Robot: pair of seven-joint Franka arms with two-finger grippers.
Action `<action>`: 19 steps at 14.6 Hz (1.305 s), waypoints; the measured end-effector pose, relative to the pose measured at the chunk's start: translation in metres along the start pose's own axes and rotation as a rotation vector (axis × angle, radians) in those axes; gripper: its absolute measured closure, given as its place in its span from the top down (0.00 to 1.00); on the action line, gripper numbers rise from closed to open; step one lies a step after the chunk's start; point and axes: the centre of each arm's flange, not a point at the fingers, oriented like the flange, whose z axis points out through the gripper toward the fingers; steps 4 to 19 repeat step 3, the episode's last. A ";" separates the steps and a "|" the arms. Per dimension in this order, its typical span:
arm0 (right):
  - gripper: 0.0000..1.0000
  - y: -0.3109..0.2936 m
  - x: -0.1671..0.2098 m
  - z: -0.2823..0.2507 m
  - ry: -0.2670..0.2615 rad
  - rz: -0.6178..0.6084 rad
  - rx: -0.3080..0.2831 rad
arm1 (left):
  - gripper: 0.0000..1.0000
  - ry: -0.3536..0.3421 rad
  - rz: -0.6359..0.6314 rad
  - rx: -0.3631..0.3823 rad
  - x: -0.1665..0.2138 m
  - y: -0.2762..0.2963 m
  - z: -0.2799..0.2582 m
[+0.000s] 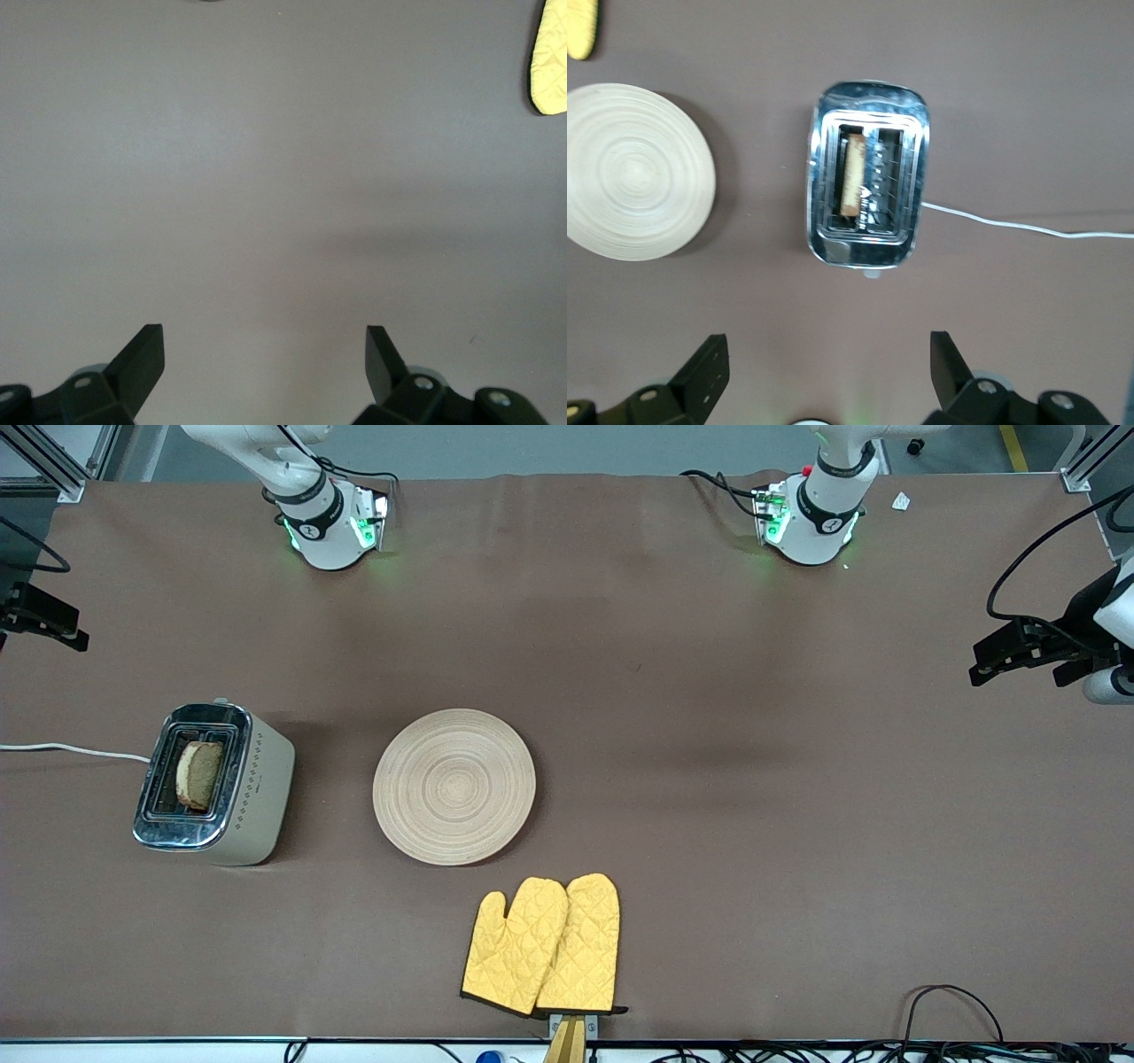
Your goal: Move plate and put bread in toaster
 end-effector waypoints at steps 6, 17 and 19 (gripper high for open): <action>1.00 -0.004 -0.016 0.006 0.008 0.043 0.034 | 1.00 0.000 0.000 0.000 0.000 0.000 0.000; 1.00 -0.004 -0.016 0.006 0.008 0.043 0.034 | 1.00 0.000 0.000 0.000 0.000 0.000 0.000; 1.00 -0.004 -0.016 0.006 0.008 0.043 0.034 | 1.00 0.000 0.000 0.000 0.000 0.000 0.000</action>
